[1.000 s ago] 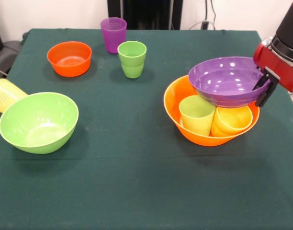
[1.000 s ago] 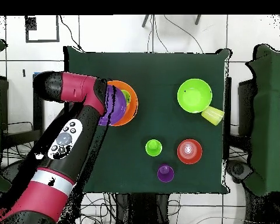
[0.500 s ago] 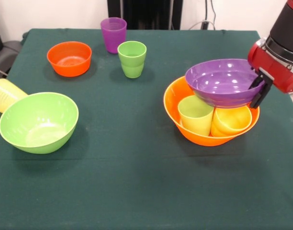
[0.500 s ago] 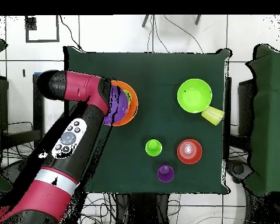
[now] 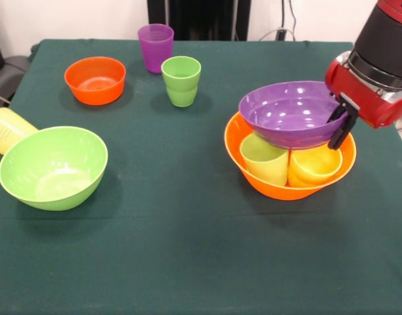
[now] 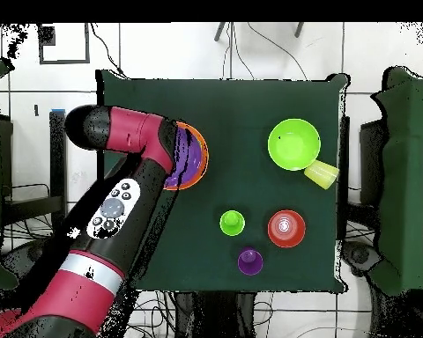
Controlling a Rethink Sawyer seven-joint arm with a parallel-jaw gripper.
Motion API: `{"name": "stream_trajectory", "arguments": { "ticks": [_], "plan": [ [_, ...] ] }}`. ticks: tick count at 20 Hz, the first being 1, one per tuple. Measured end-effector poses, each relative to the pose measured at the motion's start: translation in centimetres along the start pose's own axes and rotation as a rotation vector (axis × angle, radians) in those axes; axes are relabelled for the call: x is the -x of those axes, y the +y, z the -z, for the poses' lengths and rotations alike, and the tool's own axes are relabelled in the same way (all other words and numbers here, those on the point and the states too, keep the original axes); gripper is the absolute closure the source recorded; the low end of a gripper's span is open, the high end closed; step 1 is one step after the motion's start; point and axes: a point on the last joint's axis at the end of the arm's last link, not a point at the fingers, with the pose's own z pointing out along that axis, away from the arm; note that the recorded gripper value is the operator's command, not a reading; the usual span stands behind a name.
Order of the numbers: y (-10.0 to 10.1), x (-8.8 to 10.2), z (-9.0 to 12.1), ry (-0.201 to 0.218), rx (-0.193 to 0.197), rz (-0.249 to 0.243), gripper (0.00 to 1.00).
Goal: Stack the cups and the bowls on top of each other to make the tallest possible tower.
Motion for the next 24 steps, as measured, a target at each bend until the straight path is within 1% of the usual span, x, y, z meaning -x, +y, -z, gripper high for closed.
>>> {"name": "stream_trajectory", "arguments": {
  "ticks": [5,6,11,15,20,24],
  "plan": [
    [-0.6,0.4,-0.6,-0.009,-0.006,-0.007,1.00],
    [-0.7,0.5,-0.9,-0.023,0.002,-0.003,0.00],
    [-0.7,0.4,-2.2,-0.048,0.013,0.005,0.00],
    [-0.9,0.2,-3.5,-0.062,0.011,0.011,0.00],
    [-0.8,0.3,-3.7,-0.076,0.021,0.014,0.00],
    [-0.7,0.2,-3.6,-0.076,0.022,0.016,0.00]
  ]
}}
